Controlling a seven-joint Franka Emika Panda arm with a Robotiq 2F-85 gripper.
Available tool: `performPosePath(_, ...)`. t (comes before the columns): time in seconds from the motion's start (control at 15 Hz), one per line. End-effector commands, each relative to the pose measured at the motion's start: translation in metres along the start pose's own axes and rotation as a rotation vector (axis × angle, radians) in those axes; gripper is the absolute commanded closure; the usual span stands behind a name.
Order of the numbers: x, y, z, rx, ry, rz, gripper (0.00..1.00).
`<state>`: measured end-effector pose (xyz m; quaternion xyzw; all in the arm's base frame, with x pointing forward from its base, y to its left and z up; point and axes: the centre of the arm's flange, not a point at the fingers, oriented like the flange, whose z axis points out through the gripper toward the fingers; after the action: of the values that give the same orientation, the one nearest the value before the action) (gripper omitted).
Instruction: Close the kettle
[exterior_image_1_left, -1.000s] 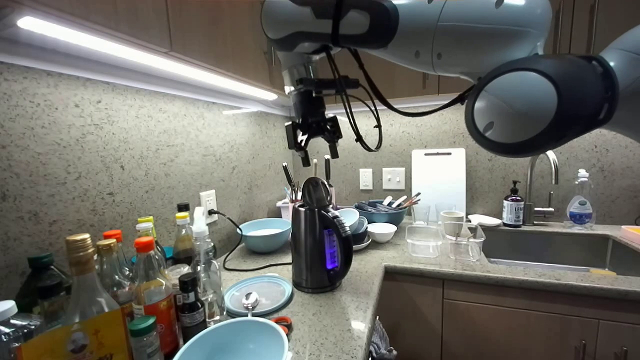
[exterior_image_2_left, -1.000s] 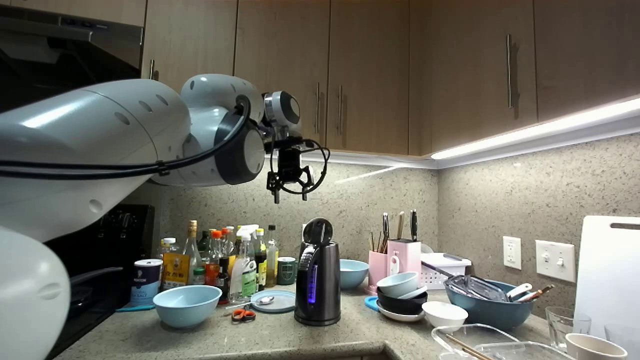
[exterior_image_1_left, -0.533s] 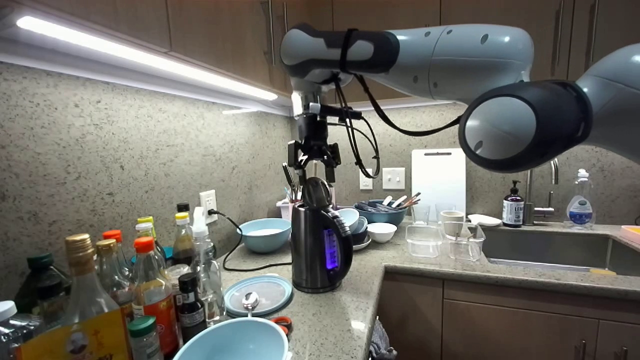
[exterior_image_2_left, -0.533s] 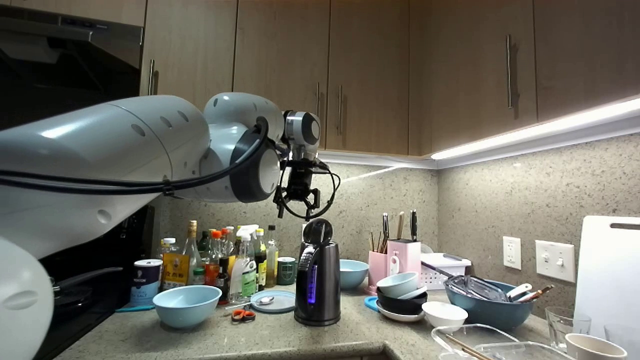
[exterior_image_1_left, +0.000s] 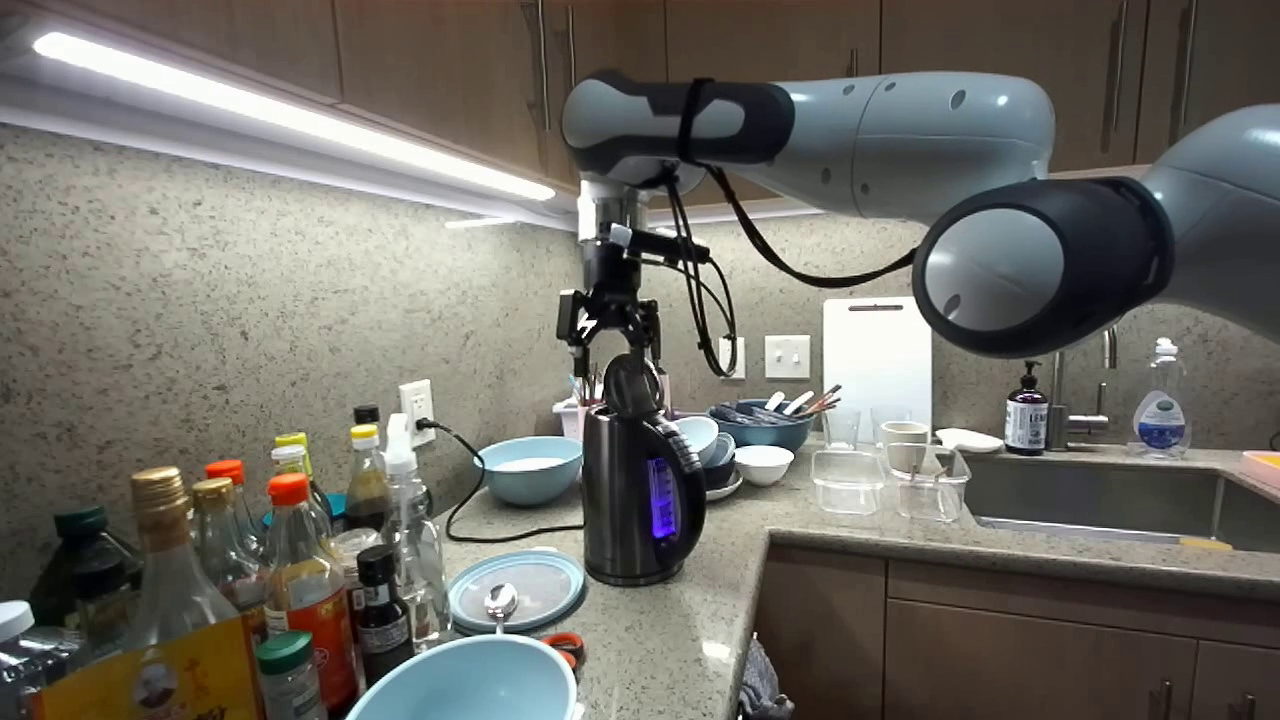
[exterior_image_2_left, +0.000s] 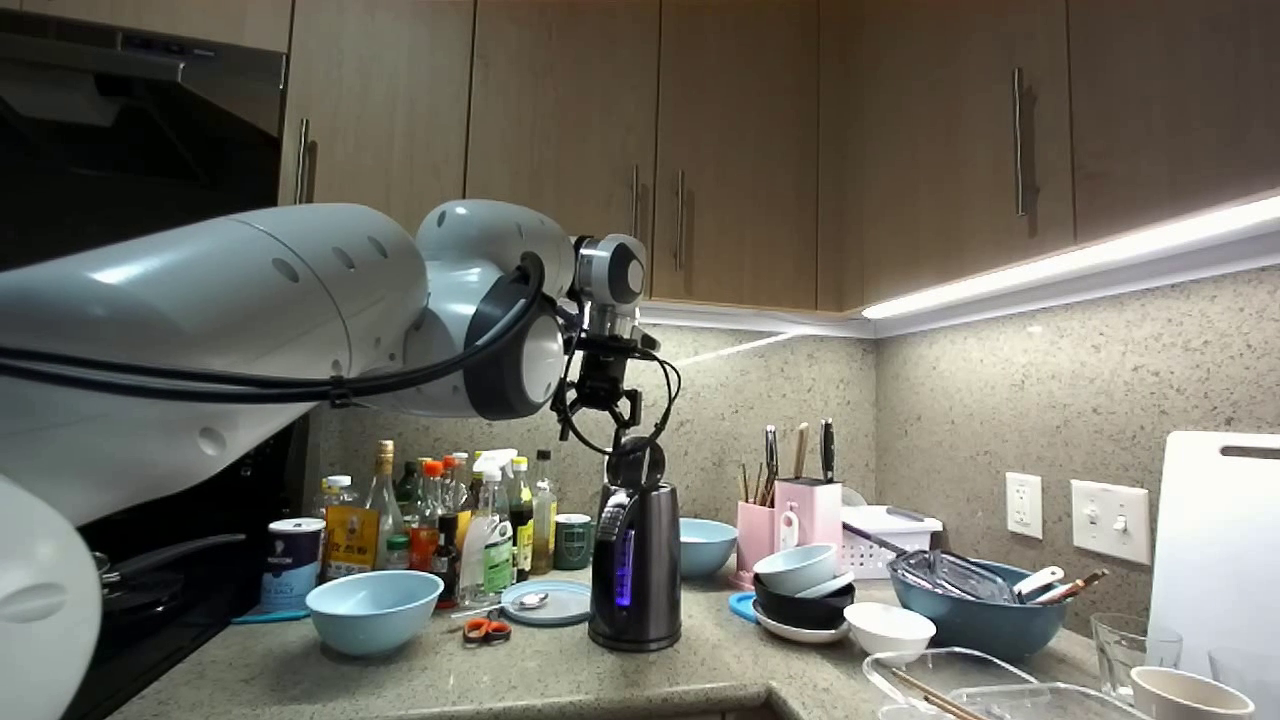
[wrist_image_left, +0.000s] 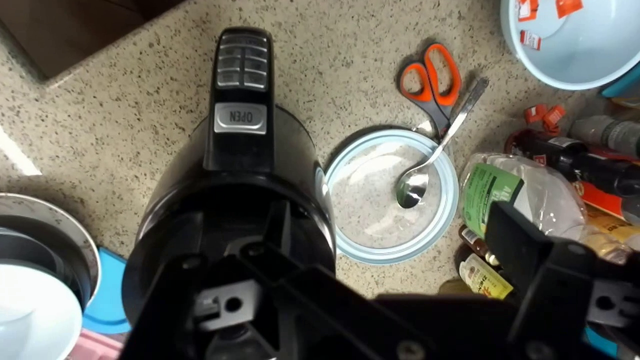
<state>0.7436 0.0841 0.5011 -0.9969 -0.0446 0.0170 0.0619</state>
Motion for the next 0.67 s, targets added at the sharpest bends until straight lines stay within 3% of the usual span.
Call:
performPosePath(0.0, 0.009, 0.001, 0.003, -0.009, 0.029, -0.038, 0.00)
performPosePath(0.6, 0.015, 0.009, -0.007, -0.140, 0.119, -0.009, 0.00)
